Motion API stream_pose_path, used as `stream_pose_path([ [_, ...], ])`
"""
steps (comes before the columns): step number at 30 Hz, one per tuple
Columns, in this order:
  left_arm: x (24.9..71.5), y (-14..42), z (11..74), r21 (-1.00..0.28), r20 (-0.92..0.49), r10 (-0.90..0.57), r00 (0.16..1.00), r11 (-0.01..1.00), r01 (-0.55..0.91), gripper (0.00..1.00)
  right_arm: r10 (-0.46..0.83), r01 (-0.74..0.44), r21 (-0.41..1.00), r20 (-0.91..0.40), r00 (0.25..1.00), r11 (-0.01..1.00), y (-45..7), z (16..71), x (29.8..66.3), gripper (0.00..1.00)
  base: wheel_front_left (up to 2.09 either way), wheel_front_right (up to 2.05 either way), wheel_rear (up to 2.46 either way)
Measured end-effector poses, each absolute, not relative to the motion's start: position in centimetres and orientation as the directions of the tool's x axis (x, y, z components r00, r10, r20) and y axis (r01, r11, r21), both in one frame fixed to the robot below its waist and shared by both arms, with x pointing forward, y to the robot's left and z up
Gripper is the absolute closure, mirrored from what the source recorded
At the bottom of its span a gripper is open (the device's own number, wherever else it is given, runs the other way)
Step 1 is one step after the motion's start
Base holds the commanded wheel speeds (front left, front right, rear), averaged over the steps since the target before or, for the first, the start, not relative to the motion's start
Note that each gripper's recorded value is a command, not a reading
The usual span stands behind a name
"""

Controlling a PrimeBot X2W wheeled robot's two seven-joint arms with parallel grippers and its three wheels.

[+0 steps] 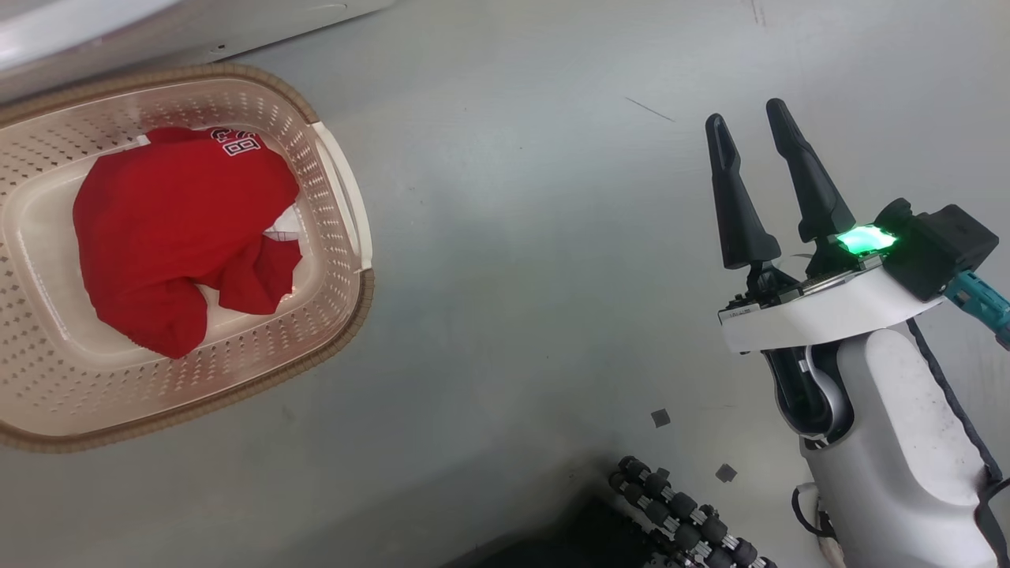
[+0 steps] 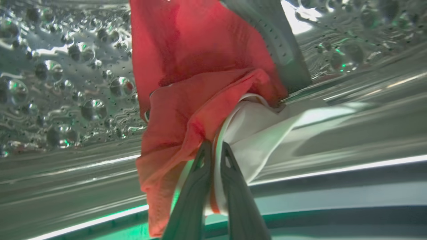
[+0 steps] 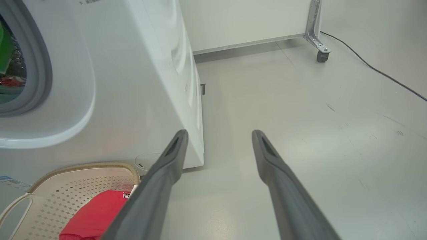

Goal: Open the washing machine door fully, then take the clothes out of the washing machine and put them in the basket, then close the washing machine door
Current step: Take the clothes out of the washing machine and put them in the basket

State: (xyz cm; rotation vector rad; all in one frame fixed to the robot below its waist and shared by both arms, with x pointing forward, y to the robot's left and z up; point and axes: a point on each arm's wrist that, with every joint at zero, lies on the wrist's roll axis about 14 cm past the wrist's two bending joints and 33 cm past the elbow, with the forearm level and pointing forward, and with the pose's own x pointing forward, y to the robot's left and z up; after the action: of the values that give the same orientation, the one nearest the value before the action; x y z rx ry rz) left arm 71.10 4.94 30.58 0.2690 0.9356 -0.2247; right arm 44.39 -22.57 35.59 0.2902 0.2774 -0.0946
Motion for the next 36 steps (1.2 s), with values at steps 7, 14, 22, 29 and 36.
stream_pose_path([
  [7, 71.5, 4.3, 31.9, 0.139, -0.778, -0.101, 0.62, 0.935, 0.327, 1.0, -0.051, 0.126, 0.261, -0.276, 0.96, 0.957, -22.9, 35.7, 44.8, 0.0, 0.0, 0.0, 0.0],
  [14, 72.4, 3.4, 35.0, 0.102, -0.685, -0.169, 0.708, 0.941, 0.323, 1.0, -0.039, 0.11, 0.257, -0.267, 0.963, 0.96, -23.0, 35.7, 45.3, 0.0, 0.0, 0.0, 0.0],
  [22, 73.2, 3.2, 39.1, 0.038, -0.536, -0.237, 0.81, 0.952, 0.303, 1.0, 0.003, 0.065, 0.264, -0.252, 0.968, 0.962, -22.0, 35.7, 46.1, 0.0, 0.0, 0.0, 0.0],
  [29, 72.5, 3.9, 41.1, 0.01, -0.404, -0.257, 0.878, 0.958, 0.285, 1.0, 0.034, 0.029, 0.264, -0.232, 0.972, 0.964, -21.4, 35.9, 46.9, 0.0, 0.0, 0.0, 0.0],
  [36, 70.4, 4.0, 42.6, -0.088, -0.243, -0.271, 0.931, 0.962, 0.257, 1.0, 0.055, -0.002, 0.251, -0.205, 0.977, 0.968, -21.1, 36.8, 47.5, 0.0, 0.0, 0.0, 0.0],
])
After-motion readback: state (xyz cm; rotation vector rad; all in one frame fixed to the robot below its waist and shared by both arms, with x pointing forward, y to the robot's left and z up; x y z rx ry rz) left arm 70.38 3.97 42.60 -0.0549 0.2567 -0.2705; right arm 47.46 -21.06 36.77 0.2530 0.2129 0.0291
